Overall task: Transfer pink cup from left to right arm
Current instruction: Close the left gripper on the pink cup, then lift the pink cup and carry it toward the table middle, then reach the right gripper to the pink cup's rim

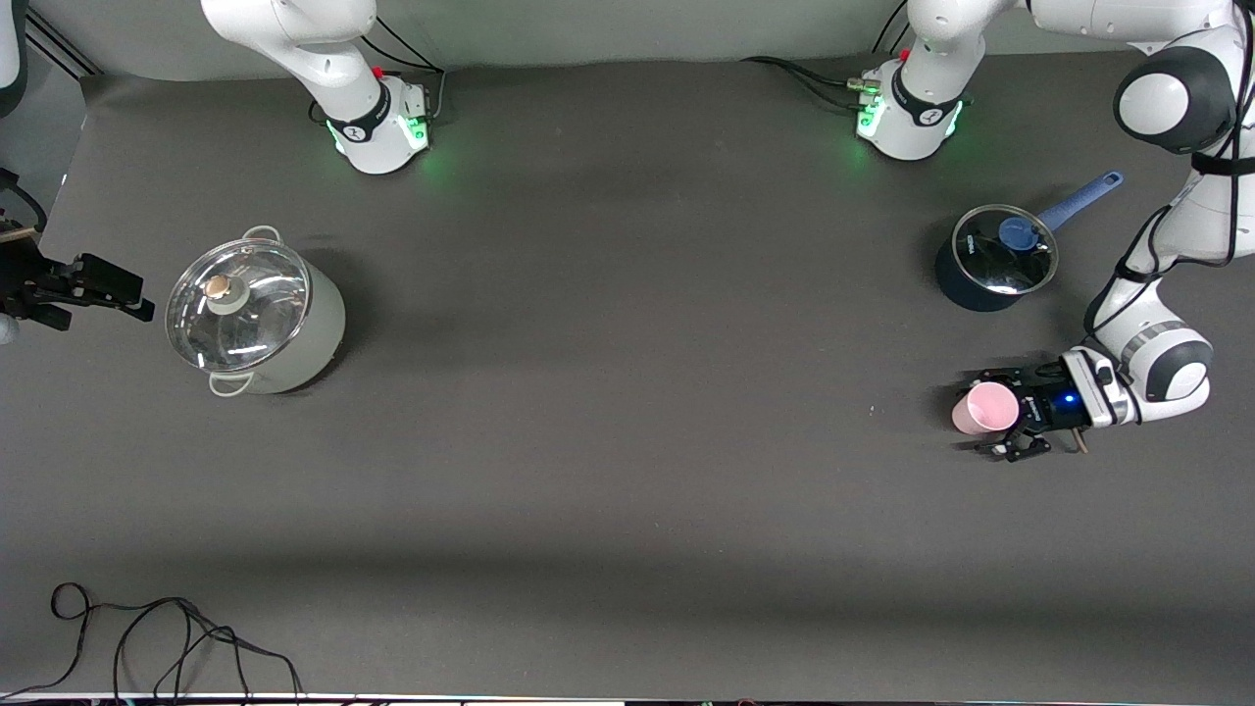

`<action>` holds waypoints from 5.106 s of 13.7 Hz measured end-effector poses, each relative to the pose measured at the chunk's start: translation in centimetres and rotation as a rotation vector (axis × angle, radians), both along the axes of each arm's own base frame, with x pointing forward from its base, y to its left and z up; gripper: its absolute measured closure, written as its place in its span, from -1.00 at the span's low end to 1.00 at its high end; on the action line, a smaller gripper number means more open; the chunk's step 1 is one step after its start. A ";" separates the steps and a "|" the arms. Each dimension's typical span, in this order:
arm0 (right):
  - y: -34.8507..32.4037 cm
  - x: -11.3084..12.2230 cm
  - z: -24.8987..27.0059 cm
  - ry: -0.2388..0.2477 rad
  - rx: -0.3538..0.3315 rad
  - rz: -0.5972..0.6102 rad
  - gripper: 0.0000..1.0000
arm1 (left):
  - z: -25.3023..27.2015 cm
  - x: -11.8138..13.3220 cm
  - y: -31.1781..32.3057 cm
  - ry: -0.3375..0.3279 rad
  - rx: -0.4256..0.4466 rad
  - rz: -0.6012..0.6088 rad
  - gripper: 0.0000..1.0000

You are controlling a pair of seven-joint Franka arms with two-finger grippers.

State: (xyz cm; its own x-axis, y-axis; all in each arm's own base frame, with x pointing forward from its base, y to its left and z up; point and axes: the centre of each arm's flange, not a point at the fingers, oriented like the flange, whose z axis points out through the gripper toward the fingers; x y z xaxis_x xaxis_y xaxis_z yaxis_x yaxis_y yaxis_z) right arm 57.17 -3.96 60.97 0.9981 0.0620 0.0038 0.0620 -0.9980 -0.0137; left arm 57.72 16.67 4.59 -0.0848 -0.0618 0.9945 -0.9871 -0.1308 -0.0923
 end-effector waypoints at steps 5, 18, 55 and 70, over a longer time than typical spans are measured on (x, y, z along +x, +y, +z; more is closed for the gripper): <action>0.0 -0.1 -0.1 0.007 0.000 0.000 -1.00 | 0.0 0.2 -0.4 -0.011 -0.001 -0.002 -0.37; 0.0 -0.1 0.0 0.007 0.000 -0.074 -1.00 | 8.6 10.8 -19.1 -0.152 -0.037 -0.002 -0.32; 25.0 2.1 6.5 0.038 0.107 -0.876 -0.99 | 38.9 1.5 -71.3 0.107 0.038 0.523 -0.32; 33.9 5.6 2.3 -0.112 0.166 -0.881 -0.98 | 38.8 1.2 -71.6 0.107 0.041 0.524 -0.32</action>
State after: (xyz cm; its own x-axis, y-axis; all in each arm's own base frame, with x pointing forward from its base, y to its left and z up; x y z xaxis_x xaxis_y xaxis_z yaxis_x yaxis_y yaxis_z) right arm 62.74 29.92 63.28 0.6772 -0.7345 0.0443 -0.7140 -0.6704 -0.2018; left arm 58.90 -54.90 43.40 0.0694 -0.1080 0.9917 -0.7947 -0.6069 -0.0106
